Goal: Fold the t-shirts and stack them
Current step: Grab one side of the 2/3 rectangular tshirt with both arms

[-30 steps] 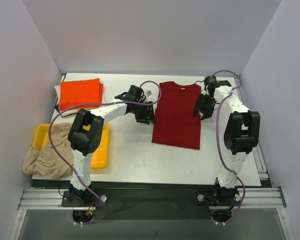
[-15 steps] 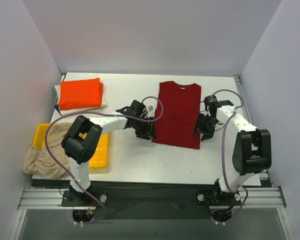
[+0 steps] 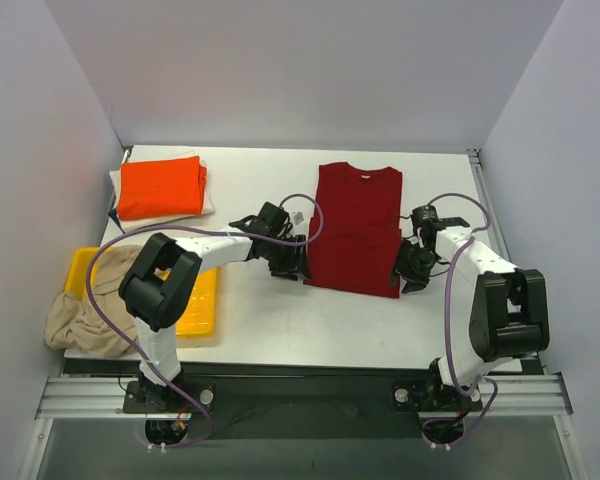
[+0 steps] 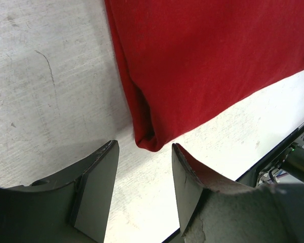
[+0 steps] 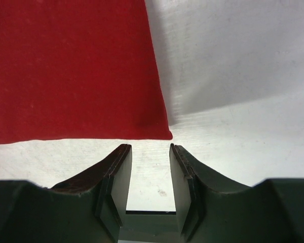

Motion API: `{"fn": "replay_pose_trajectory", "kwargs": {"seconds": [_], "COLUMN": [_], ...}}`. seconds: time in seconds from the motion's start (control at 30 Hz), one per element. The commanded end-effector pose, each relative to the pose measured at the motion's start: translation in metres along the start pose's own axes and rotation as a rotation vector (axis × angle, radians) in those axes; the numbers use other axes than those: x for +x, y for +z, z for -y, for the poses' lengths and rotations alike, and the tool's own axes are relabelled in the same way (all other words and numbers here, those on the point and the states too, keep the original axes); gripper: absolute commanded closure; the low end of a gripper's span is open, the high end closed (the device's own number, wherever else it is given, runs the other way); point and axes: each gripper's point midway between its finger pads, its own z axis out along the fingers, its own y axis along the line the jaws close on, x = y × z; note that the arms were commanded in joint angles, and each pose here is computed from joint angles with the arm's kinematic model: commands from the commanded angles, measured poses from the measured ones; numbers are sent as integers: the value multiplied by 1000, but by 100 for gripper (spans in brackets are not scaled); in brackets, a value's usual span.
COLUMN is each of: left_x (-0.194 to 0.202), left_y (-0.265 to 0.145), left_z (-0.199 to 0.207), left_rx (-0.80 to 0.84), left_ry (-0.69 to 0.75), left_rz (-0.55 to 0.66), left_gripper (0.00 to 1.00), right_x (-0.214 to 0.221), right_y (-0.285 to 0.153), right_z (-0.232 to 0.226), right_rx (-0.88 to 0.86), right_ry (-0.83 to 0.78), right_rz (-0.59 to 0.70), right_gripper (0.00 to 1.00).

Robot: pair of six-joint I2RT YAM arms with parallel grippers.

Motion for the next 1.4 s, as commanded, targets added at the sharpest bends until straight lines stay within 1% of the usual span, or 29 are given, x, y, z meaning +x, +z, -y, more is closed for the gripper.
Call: {"fn": "replay_pose_trajectory", "kwargs": {"seconds": [0.0, 0.17, 0.43, 0.57, 0.73, 0.87, 0.97, 1.0, 1.1, 1.13, 1.2, 1.23, 1.27, 1.3, 1.37], "left_x": [-13, -8, 3, 5, 8, 9, 10, 10, 10, 9, 10, 10, 10, 10, 9], "left_y": [-8, -3, 7, 10, 14, 19, 22, 23, 25, 25, 26, 27, 27, 26, 24], "left_z": [16, 18, 8, 4, 2, 3, 3, 4, 5, 6, 6, 6, 6, 7, 9], "left_rx": [36, 29, -41, -65, -74, -60, -54, -49, -37, -33, -27, -27, -27, -25, -24], "left_ry": [19, 19, 19, 17, 18, 15, 12, 14, 17, 17, 19, 20, 19, 19, 22], "left_rz": [65, 49, 19, 7, -3, -7, -8, -11, -9, -6, -12, -14, -14, -13, -10], "left_gripper": [44, 44, 44, 48, 50, 53, 57, 64, 76, 83, 89, 95, 98, 100, 100], "right_x": [8, 13, 21, 23, 23, 23, 23, 23, 23, 22, 20, 19, 18, 17, 16], "right_y": [8, 19, 30, 33, 34, 35, 35, 35, 37, 38, 38, 39, 39, 39, 36], "right_z": [7, 10, 15, 16, 15, 15, 16, 15, 16, 16, 16, 16, 15, 15, 11], "right_rx": [19, 30, 42, 46, 45, 44, 46, 45, 50, 52, 53, 55, 53, 54, 36], "right_ry": [7, 8, 13, 13, 16, 13, 14, 15, 11, 8, 3, 3, -3, -5, -7], "right_rz": [-30, -57, -87, -98, -99, -101, -100, -102, -109, -109, -109, -107, -107, -108, -110], "right_gripper": [64, 64, 65, 67, 68, 69, 70, 71, 76, 77, 83, 85, 91, 94, 100]}}
